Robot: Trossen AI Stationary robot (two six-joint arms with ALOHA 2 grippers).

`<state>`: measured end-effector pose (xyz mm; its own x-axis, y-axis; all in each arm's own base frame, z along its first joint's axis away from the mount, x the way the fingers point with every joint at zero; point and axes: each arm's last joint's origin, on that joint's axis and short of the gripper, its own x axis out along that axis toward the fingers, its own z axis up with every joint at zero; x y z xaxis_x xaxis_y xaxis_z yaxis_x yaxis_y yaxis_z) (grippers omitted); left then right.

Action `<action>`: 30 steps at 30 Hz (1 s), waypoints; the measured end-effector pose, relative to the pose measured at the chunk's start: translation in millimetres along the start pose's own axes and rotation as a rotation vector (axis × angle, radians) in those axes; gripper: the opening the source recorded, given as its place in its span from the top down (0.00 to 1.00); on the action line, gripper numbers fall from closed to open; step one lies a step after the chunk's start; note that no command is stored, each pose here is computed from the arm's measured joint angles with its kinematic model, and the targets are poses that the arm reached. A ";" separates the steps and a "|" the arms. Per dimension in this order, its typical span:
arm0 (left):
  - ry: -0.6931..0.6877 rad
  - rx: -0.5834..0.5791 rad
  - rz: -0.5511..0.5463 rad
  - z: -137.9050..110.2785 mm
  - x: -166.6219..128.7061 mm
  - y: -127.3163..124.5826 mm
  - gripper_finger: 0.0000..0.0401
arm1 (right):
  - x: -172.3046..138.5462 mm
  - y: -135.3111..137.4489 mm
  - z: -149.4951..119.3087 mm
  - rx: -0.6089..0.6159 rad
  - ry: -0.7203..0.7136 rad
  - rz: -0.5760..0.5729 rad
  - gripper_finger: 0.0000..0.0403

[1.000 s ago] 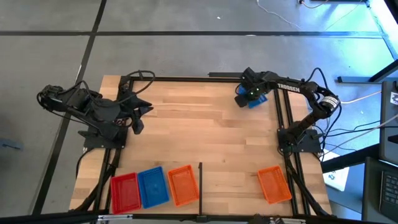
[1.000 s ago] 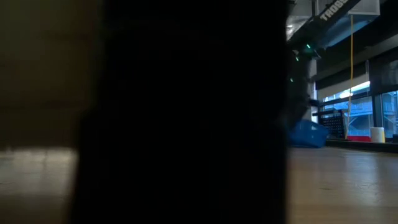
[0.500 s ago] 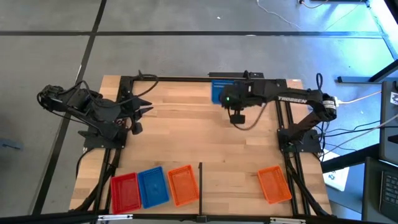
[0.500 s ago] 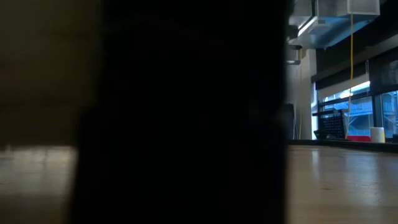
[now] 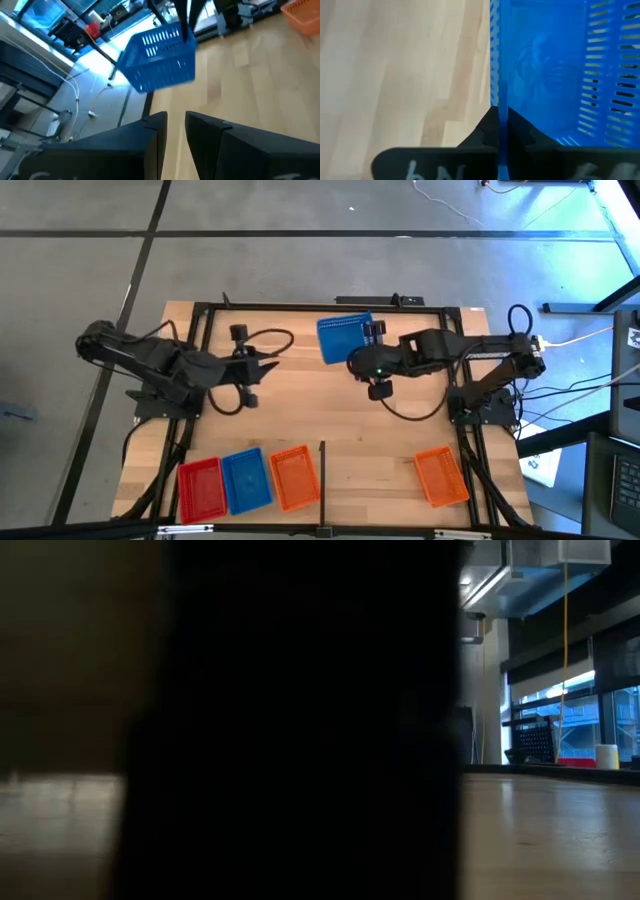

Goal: Stack baskets on shelf by color
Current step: Stack the blue bin on top of the blue bin on the shelf

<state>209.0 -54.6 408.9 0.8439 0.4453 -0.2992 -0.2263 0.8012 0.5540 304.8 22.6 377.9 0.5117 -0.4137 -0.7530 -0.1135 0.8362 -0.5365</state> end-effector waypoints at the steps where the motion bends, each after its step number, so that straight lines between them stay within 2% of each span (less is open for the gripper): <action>1: -0.009 -0.005 0.015 2.5 3.0 -1.3 0.84 | -0.2 2.5 0.2 0.001 0.001 0.002 1.00; 4: -0.039 -0.045 0.130 14.0 16.5 -3.1 0.82 | -1.9 8.8 1.5 -0.002 -0.005 0.008 1.00; 7: -0.047 0.004 0.195 20.6 26.0 -6.9 0.82 | -0.8 14.3 3.4 -0.016 -0.001 0.017 1.00; 10: -0.054 0.066 0.195 23.2 28.1 -9.4 0.82 | -1.2 17.0 3.7 -0.024 0.001 0.022 1.00; 13: -0.057 0.004 0.198 23.0 28.6 -9.3 0.83 | 0.3 17.6 4.2 -0.014 0.005 0.022 1.00; 16: -0.061 -0.064 0.202 22.5 29.8 -7.5 0.88 | 0.2 17.5 4.1 -0.001 0.005 0.021 1.00; 21: -0.079 -0.069 0.166 23.1 30.5 -7.8 0.99 | 0.2 17.5 4.1 -0.003 0.005 0.022 1.00; 24: -0.084 -0.101 0.167 23.4 30.2 -7.8 0.97 | 0.2 17.5 4.1 -0.003 0.005 0.022 1.00; 30: -0.077 -0.194 0.184 21.9 36.0 -5.0 0.86 | 0.2 17.5 4.1 -0.005 0.005 0.022 1.00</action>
<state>251.1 -51.4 412.3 0.8125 0.5651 -0.1435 -0.4622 0.7742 0.4324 306.5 38.6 369.9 0.5051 -0.3966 -0.7665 -0.1286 0.8436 -0.5213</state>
